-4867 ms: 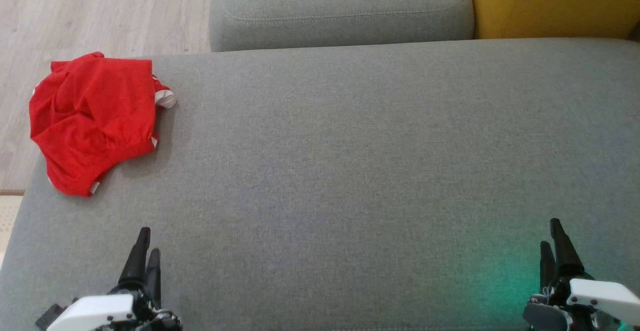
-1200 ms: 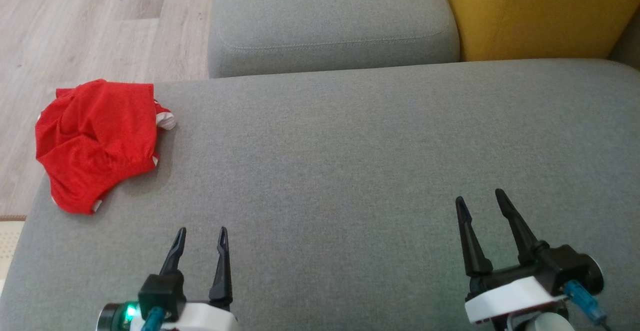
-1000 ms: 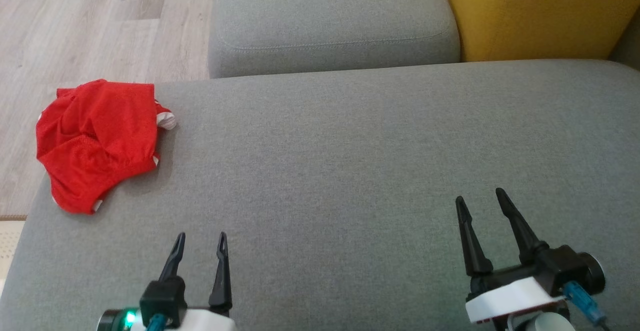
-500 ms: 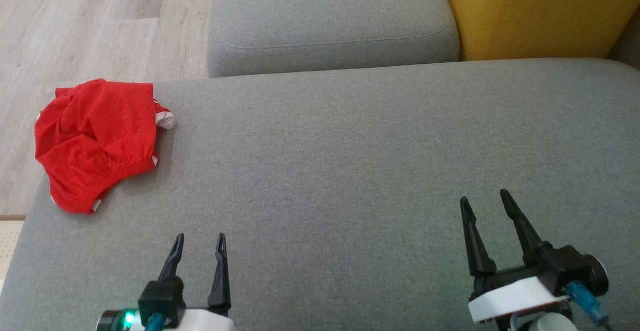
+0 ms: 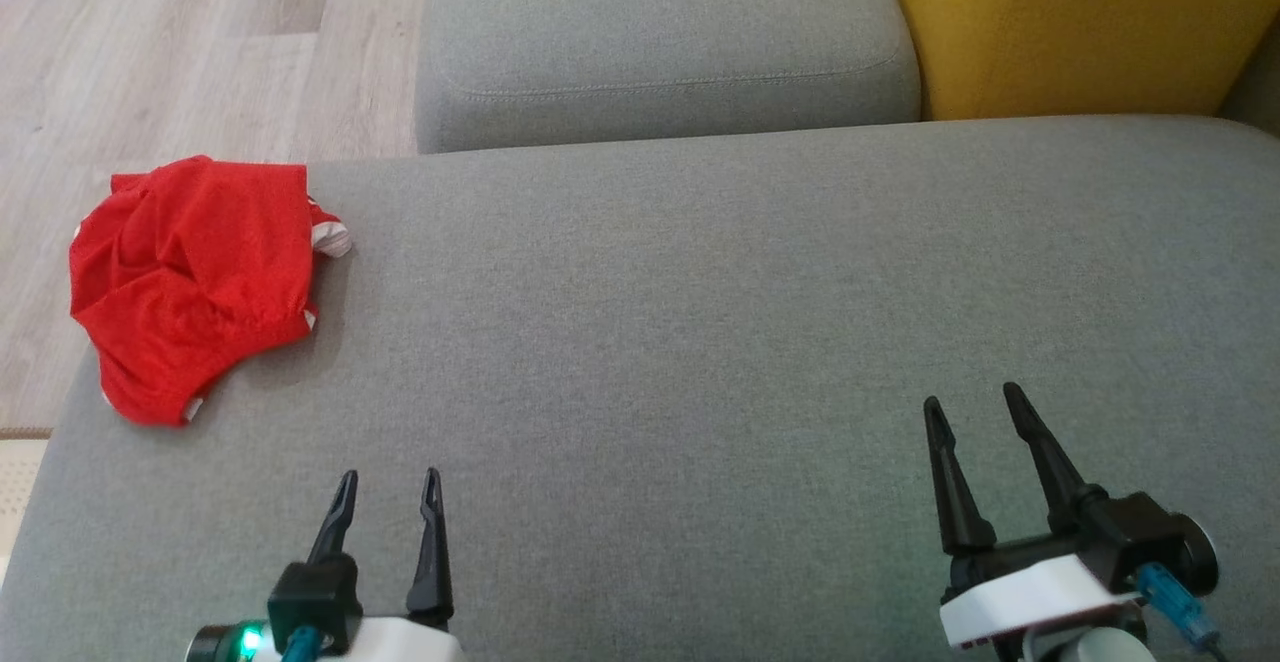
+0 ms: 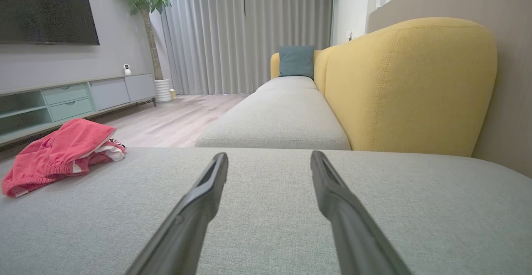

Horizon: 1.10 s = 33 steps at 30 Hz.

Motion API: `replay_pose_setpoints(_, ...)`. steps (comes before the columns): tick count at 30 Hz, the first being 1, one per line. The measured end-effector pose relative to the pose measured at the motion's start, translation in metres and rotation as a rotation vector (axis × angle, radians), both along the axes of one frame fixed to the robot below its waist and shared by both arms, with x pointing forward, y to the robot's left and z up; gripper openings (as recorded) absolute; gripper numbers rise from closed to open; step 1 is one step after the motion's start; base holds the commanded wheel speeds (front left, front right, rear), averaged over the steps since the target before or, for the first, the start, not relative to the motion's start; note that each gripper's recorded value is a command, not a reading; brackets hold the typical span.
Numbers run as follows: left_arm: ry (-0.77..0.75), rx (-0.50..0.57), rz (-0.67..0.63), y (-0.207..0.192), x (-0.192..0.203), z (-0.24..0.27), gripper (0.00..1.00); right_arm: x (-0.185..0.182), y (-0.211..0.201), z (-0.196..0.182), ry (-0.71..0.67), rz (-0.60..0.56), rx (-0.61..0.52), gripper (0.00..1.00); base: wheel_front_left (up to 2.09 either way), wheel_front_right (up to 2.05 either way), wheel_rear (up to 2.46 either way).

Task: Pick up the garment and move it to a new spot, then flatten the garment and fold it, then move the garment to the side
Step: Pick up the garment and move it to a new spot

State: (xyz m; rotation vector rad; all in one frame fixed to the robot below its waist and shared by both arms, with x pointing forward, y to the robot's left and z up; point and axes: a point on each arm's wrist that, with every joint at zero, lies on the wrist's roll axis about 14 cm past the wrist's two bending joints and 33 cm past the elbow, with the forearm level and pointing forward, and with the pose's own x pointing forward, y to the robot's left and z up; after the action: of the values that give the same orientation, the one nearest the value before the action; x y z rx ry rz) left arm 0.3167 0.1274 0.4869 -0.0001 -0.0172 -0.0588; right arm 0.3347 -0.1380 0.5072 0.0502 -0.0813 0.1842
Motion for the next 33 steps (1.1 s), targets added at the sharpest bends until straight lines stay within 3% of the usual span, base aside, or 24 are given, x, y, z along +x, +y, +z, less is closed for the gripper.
replay_pose_setpoints(19,0.006,-0.016,0.030,0.007,-0.004,-0.002,1.00,0.006,0.004,-0.002,0.009,0.014,0.001,1.00,0.00,0.00,0.00)
replay_pose_setpoints(33,-0.044,-0.030,0.203,0.053,-0.038,0.010,1.00,0.027,0.080,0.007,-0.005,0.248,0.020,1.00,0.00,0.00,0.00)
